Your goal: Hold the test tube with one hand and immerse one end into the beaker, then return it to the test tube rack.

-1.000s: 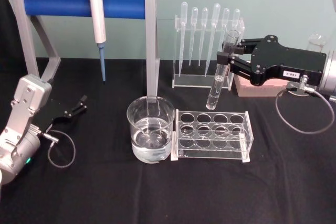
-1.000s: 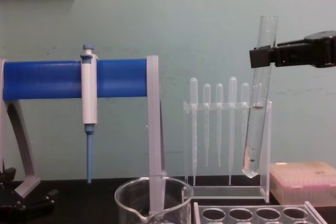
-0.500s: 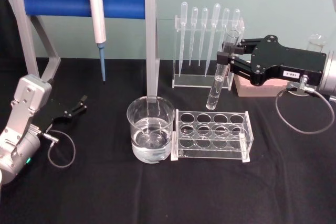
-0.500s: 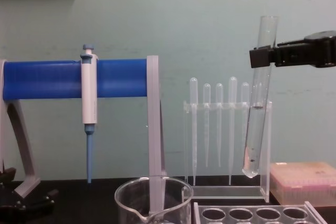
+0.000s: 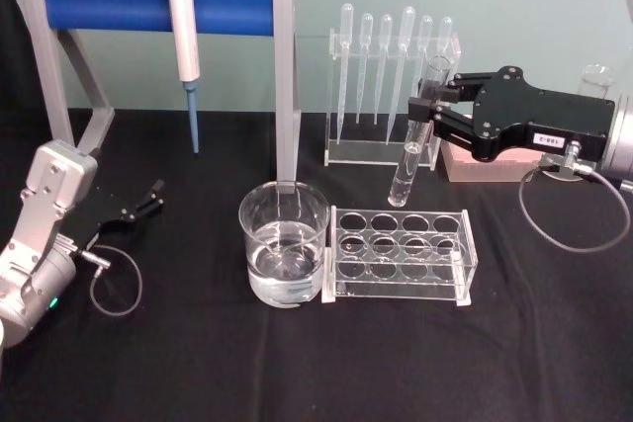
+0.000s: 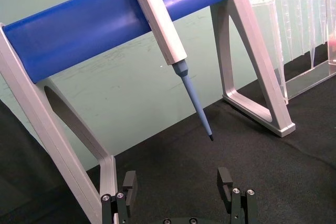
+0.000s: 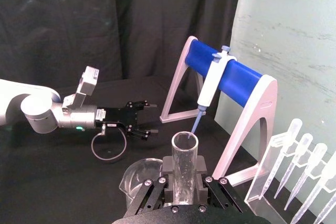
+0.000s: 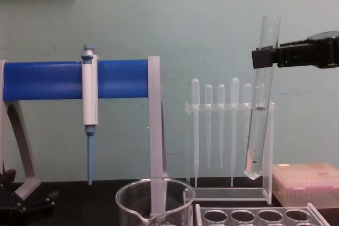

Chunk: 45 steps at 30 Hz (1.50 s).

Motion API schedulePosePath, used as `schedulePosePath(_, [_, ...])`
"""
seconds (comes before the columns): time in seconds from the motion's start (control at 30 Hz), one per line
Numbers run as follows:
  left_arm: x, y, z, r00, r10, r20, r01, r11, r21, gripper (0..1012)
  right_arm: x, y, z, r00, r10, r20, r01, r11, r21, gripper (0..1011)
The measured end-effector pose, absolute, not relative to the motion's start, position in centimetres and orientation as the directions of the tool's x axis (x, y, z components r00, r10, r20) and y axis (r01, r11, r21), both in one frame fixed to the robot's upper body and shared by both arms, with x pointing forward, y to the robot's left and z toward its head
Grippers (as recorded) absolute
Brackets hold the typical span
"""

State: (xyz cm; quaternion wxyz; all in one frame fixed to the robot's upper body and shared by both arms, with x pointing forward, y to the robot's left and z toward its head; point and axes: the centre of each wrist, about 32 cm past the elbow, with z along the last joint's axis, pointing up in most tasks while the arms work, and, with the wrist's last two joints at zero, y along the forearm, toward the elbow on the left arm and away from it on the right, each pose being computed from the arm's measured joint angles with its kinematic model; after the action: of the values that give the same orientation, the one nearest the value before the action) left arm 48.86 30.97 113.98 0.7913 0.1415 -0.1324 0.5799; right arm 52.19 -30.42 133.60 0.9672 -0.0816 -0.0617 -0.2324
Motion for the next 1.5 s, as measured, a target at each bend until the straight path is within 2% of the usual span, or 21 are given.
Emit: schedulePosePath(1.5, [48.86,30.97,113.98,0.292,0.880,0.374,-0.955,0.287,0.070,1000,52.19,-30.42,133.60,0.884,-0.439,0.157,0.460,0.879,-0.129,241])
